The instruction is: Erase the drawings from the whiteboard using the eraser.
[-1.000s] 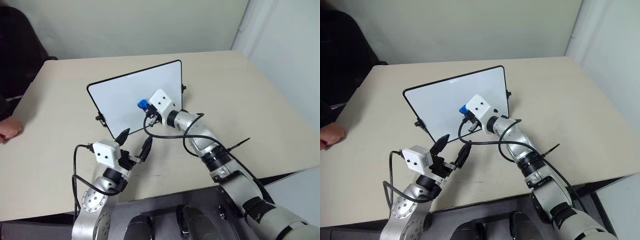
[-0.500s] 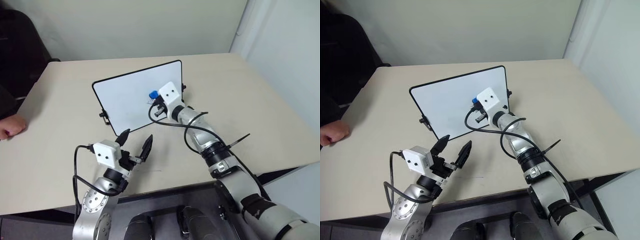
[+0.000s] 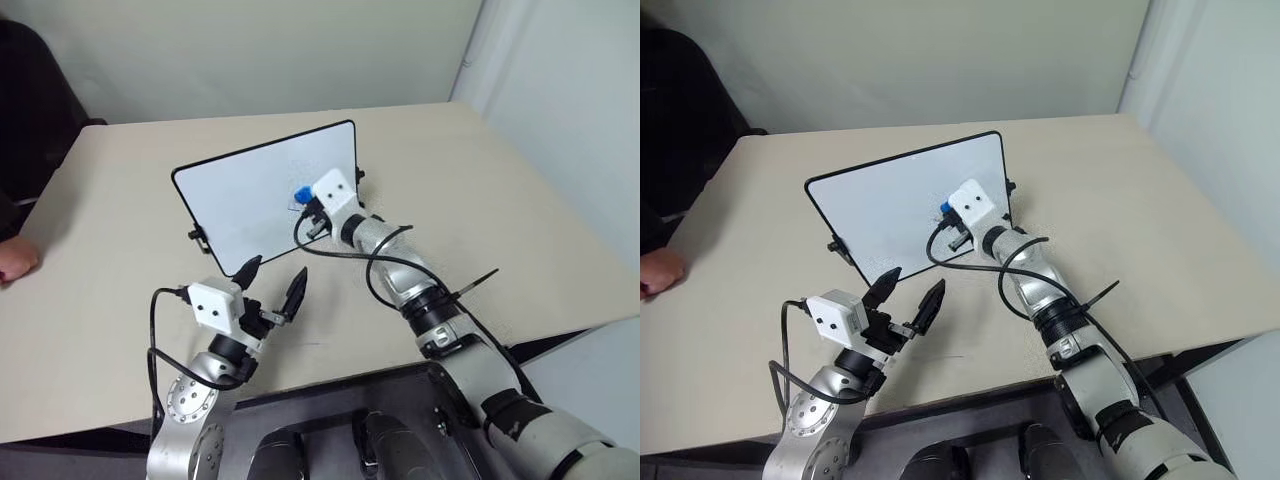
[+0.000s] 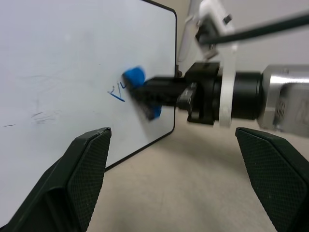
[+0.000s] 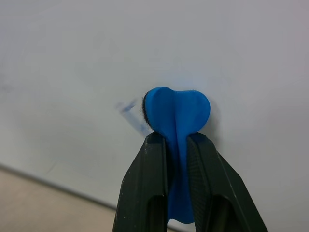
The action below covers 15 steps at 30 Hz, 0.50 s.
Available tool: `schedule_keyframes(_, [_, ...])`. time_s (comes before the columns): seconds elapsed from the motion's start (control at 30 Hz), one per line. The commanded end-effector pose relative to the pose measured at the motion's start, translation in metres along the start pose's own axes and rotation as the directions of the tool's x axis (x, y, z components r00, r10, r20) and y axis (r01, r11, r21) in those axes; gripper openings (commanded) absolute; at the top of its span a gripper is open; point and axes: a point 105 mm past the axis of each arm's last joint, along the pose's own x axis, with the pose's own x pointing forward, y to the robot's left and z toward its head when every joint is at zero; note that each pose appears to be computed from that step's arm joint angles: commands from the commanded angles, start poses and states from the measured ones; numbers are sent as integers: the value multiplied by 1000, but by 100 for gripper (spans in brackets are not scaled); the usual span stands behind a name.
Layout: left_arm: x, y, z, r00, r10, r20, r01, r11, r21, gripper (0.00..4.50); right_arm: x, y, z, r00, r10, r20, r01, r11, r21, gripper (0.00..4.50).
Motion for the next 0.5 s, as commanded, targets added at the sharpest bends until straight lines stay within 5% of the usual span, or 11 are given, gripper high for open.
schedule_keyframes(0.03, [1, -3, 10, 999, -15, 39, 15, 1000, 23, 450, 4, 21, 18, 997, 69, 47, -67, 997, -42, 37])
schedule_keyframes(0.27, [1, -3, 10, 999, -14, 41, 13, 1000, 24, 450, 6, 29, 19, 996, 81, 49, -78, 996, -50, 37])
schedule_keyframes(0.5, [1, -2, 10, 999, -15, 42, 14, 1000, 24, 450, 4, -14, 18, 996, -84, 30, 84, 996, -6, 37])
